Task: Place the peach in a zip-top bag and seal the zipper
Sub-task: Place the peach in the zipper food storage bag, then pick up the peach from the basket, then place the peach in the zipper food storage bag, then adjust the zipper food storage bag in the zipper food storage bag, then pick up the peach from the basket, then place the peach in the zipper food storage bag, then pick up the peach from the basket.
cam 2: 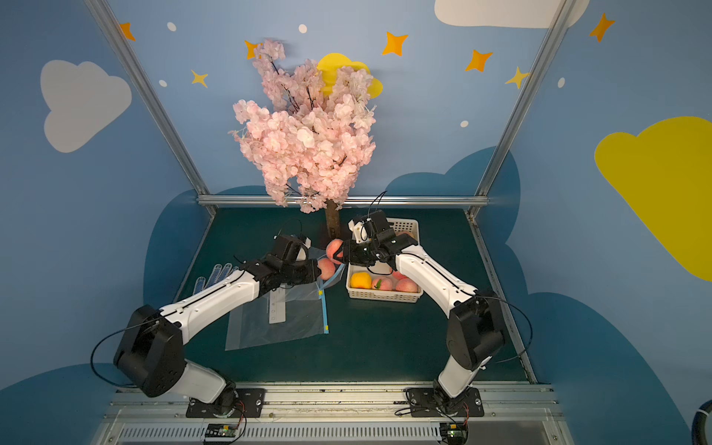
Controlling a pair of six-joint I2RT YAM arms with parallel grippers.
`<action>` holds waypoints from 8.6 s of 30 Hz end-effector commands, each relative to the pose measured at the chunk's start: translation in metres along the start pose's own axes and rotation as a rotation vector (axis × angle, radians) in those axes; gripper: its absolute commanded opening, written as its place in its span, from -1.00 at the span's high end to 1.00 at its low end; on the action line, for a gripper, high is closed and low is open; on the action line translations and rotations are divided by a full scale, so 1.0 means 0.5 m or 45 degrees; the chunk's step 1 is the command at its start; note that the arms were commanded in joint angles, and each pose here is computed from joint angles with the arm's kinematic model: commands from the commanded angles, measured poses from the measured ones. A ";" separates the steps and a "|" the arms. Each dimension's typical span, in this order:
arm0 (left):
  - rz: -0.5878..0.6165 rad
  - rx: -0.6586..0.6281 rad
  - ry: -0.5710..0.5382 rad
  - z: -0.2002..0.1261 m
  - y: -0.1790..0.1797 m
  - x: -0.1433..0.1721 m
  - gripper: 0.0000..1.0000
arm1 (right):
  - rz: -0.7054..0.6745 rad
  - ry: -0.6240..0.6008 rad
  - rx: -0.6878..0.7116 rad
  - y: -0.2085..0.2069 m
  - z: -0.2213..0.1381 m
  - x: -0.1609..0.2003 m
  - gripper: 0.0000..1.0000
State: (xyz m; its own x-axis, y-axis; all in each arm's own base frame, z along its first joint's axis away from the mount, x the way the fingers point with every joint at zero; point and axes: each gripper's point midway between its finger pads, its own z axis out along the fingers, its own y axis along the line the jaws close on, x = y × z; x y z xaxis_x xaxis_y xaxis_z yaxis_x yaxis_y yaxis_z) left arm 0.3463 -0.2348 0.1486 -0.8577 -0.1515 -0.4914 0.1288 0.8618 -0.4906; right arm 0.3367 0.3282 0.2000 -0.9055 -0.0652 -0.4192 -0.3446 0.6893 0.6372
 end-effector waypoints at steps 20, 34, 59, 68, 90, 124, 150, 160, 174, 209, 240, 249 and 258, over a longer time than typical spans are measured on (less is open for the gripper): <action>0.064 0.099 -0.078 -0.107 -0.065 -0.045 0.94 | -0.046 0.065 -0.115 0.033 0.081 0.025 0.02; 0.022 0.016 -0.120 -0.108 -0.024 -0.049 0.94 | -0.053 -0.118 0.038 0.007 -0.069 -0.006 -0.78; 0.030 0.046 -0.101 -0.109 -0.033 -0.044 0.94 | 0.240 0.107 1.423 -0.497 -0.108 0.017 -0.84; 0.023 0.045 -0.097 -0.106 -0.033 -0.045 0.94 | 0.284 0.144 1.320 -0.495 -0.098 0.012 -0.21; -0.005 0.084 -0.095 -0.124 -0.053 -0.055 0.94 | -0.143 0.107 -0.282 0.072 -0.006 0.029 0.01; 0.016 0.249 -0.179 -0.256 -0.123 -0.099 0.94 | -0.152 -0.085 0.107 0.034 -0.034 -0.031 -0.56; 0.087 0.147 -0.024 -0.134 -0.088 -0.034 0.94 | 0.094 -0.073 0.997 -0.404 -0.101 -0.105 -0.76; 0.084 0.169 0.002 -0.123 -0.103 -0.026 0.94 | -0.174 0.156 1.161 -0.510 0.001 -0.185 -0.76; 0.085 0.151 -0.008 -0.121 -0.100 -0.030 0.94 | -0.111 0.127 0.972 -0.445 -0.030 -0.179 0.04; 0.135 0.252 -0.175 -0.249 -0.150 -0.078 0.94 | -0.341 -0.110 -0.181 0.135 -0.008 -0.064 -0.66; 0.190 0.122 -0.156 -0.235 -0.092 -0.058 0.94 | -0.121 0.396 0.579 -0.221 -0.043 0.098 -0.71; 0.193 0.129 -0.166 -0.245 -0.094 -0.059 0.94 | -0.130 0.444 0.582 -0.232 0.004 0.098 -0.66; 0.189 0.145 -0.157 -0.238 -0.099 -0.060 0.94 | -0.170 0.526 0.516 -0.243 0.049 0.104 -0.66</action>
State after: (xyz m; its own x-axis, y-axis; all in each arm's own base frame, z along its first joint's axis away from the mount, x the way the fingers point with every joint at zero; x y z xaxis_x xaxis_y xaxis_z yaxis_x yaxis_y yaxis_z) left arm 0.3080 -0.2155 0.2723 -0.7608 -0.1021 -0.6409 0.2955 0.8248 -0.4820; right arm 0.3371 0.2548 0.0871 -0.9225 -0.3531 -0.1560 -0.3826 0.8897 0.2490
